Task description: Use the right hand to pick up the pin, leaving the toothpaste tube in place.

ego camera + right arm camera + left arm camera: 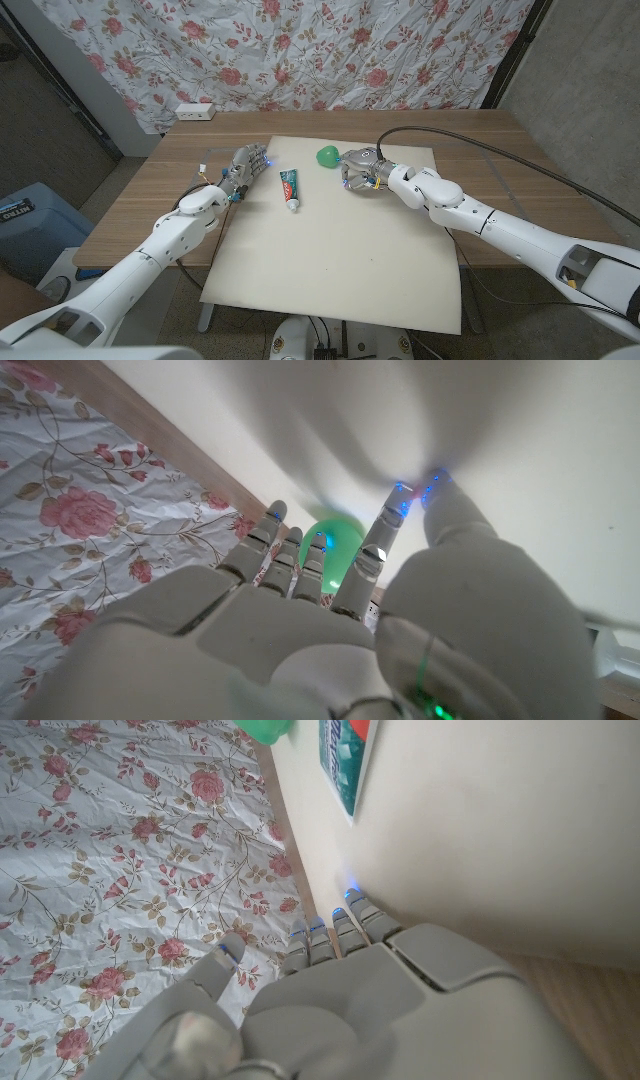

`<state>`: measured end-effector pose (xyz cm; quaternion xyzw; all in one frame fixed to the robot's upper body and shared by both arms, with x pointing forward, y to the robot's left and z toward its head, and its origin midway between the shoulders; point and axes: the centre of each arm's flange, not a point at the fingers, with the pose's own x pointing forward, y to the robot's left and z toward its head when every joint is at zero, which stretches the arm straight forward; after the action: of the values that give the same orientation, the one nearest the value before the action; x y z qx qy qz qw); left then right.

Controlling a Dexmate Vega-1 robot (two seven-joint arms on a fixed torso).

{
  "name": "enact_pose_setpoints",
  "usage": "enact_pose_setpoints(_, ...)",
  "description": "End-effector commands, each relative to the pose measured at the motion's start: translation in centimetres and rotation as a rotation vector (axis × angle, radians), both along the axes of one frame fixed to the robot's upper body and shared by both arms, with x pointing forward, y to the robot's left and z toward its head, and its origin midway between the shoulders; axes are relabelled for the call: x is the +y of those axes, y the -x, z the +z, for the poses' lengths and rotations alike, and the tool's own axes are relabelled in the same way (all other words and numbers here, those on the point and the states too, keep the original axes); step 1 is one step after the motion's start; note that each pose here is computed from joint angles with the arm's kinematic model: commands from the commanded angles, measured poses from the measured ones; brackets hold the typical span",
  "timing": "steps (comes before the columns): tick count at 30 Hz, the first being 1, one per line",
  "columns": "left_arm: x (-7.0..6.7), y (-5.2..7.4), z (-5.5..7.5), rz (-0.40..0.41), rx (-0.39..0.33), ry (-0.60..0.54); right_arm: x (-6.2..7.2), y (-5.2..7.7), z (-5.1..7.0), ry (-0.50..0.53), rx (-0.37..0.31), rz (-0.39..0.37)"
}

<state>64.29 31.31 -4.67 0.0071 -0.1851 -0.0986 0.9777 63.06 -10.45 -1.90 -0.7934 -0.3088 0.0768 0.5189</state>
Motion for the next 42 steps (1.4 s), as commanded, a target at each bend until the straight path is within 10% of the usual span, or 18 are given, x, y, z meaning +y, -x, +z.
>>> enact_pose_setpoints(1,0.1,0.2,-0.2,-0.001,0.000,0.001,0.0,0.1,0.0,0.000,-0.007,0.001)
enact_pose_setpoints(42,0.4,2.0,-1.1,0.028,-0.009,0.007,-0.3,1.3,1.3,-0.079,0.029,0.015)
